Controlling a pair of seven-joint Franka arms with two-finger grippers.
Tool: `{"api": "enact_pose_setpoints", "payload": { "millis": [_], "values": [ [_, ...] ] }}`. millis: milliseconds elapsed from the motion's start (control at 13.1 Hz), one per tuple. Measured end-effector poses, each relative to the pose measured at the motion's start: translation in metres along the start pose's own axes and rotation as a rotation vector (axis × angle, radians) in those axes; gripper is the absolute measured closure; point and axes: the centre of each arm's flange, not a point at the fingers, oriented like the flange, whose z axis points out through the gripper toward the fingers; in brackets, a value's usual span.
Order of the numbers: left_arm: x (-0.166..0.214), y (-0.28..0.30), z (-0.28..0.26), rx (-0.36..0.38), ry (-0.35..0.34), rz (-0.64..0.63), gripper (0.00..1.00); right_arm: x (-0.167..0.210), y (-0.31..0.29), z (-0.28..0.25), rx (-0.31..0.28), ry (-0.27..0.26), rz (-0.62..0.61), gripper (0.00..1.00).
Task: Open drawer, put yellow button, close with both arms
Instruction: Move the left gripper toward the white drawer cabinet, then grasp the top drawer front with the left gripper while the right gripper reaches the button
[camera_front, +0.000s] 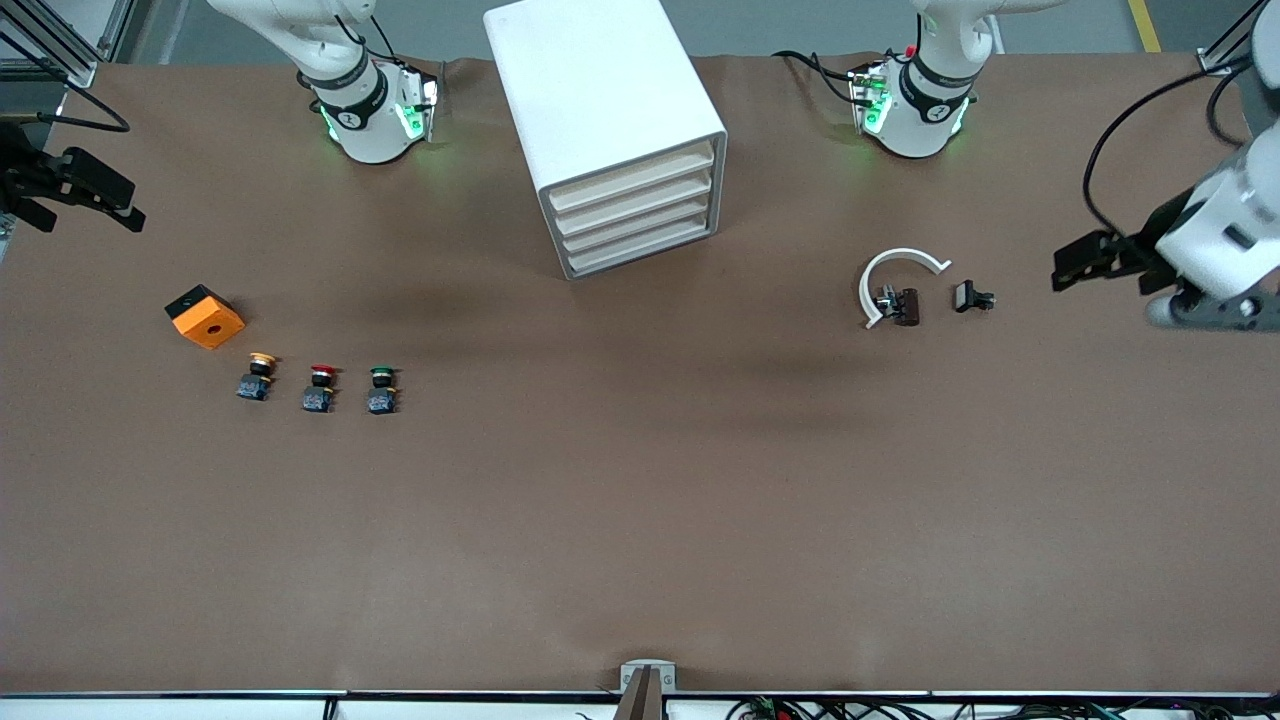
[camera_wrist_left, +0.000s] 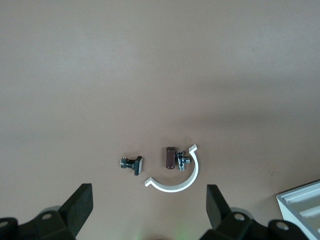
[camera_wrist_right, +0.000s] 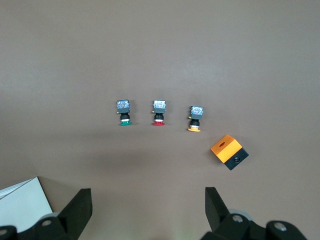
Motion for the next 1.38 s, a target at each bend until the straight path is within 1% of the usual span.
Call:
{"api": "enact_pose_setpoints", "payload": {
  "millis": [153, 306, 383, 459, 613, 842, 919, 995, 1072, 1225, 1378],
  "values": [
    [0.017, 0.032, 0.035, -0.001, -0.04, 0.007, 0.0, 0.0, 0.0, -0.005, 0.0, 0.011, 0.001, 0.0],
    [0.024, 0.092, 0.066, 0.011, -0.064, -0.069, 0.0, 0.001, 0.001, -0.006, 0.0, 0.013, 0.003, 0.0],
    [0.025, 0.123, 0.082, 0.013, -0.082, -0.127, 0.0, 0.005, 0.002, 0.0, 0.001, -0.001, 0.003, 0.0],
    [0.026, 0.149, 0.098, 0.0, -0.102, -0.198, 0.0, 0.011, 0.002, 0.011, 0.002, -0.019, 0.002, 0.0],
    [0.03, 0.19, 0.13, -0.024, -0.138, -0.328, 0.0, 0.026, 0.003, 0.03, 0.005, -0.045, 0.001, 0.0],
    [0.024, 0.247, 0.171, 0.0, -0.176, -0.52, 0.0, 0.048, 0.005, 0.059, 0.008, -0.087, 0.002, 0.0],
    [0.019, 0.268, 0.18, -0.002, -0.201, -0.624, 0.0, 0.054, 0.006, 0.065, 0.009, -0.091, 0.002, 0.0],
    [0.013, 0.285, 0.188, -0.014, -0.244, -0.75, 0.0, 0.058, 0.006, 0.067, 0.009, -0.089, 0.003, 0.0],
    [0.009, 0.297, 0.195, -0.01, -0.284, -0.888, 0.0, 0.062, 0.008, 0.071, 0.009, -0.087, 0.004, 0.0],
    [0.007, 0.307, 0.21, 0.038, -0.334, -1.154, 0.0, 0.07, 0.013, 0.085, 0.007, -0.096, 0.012, 0.0],
    [0.005, 0.312, 0.228, 0.108, -0.415, -1.438, 0.0, 0.077, 0.021, 0.1, -0.014, -0.114, 0.019, 0.0]
  ]
}}
